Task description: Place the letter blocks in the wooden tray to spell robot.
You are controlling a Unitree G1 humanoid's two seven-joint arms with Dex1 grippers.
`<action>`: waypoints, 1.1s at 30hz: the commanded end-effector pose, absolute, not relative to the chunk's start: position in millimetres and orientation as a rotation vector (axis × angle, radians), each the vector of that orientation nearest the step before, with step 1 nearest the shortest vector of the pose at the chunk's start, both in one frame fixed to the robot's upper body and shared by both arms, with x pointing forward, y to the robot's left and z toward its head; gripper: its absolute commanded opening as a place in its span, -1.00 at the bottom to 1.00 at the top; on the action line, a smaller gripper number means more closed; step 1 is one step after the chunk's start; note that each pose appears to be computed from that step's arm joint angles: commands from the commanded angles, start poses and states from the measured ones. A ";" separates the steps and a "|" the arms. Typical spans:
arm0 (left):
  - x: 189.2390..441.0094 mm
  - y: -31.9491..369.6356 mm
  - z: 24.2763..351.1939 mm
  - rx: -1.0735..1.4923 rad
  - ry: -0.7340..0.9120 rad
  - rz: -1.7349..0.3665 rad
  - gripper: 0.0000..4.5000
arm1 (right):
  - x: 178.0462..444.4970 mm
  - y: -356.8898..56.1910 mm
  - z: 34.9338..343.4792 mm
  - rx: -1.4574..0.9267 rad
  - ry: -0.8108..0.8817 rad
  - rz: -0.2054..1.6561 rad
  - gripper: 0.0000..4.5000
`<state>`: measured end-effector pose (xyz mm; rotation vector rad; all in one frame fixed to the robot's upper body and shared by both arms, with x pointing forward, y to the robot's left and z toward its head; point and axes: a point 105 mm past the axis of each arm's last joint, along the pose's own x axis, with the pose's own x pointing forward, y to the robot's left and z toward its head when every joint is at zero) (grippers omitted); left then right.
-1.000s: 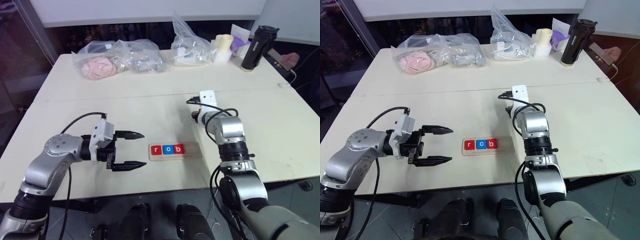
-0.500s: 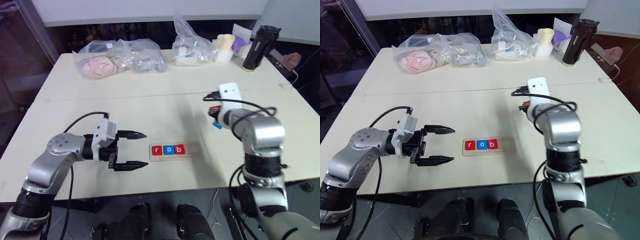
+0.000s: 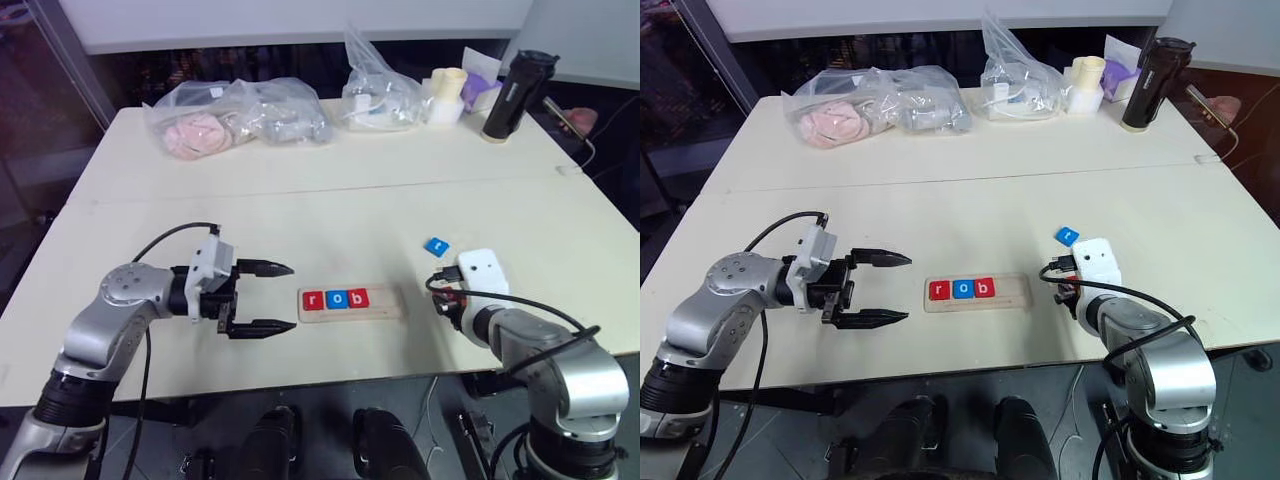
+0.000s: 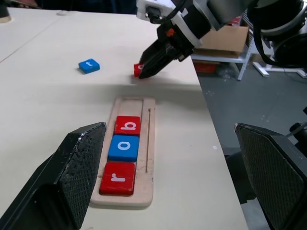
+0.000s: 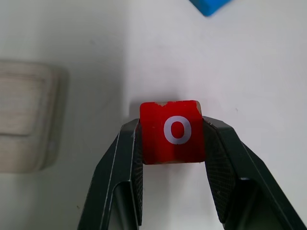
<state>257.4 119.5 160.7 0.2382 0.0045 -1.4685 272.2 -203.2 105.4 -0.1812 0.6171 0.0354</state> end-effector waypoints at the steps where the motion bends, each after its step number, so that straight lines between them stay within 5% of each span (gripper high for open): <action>1: 258.3 117.5 166.4 0.271 -0.029 -1.474 1.00 | 272.8 -205.1 111.6 -0.207 0.600 0.028 0.00; 5: 258.3 118.4 166.0 0.272 -0.029 -1.468 1.00 | 274.0 -207.0 116.8 -0.235 0.598 0.061 0.88; 6: 258.2 118.6 165.8 0.272 -0.029 -1.468 1.00 | 274.5 -206.7 118.7 -0.243 0.598 0.079 0.96; 17: 262.8 115.4 165.6 0.273 -0.040 -1.468 1.00 | 267.6 -181.5 172.1 -0.773 0.409 0.966 0.96; 33: 262.1 117.6 167.1 0.279 -0.044 -1.446 1.00 | 299.7 -230.1 118.9 -0.820 0.489 1.109 0.96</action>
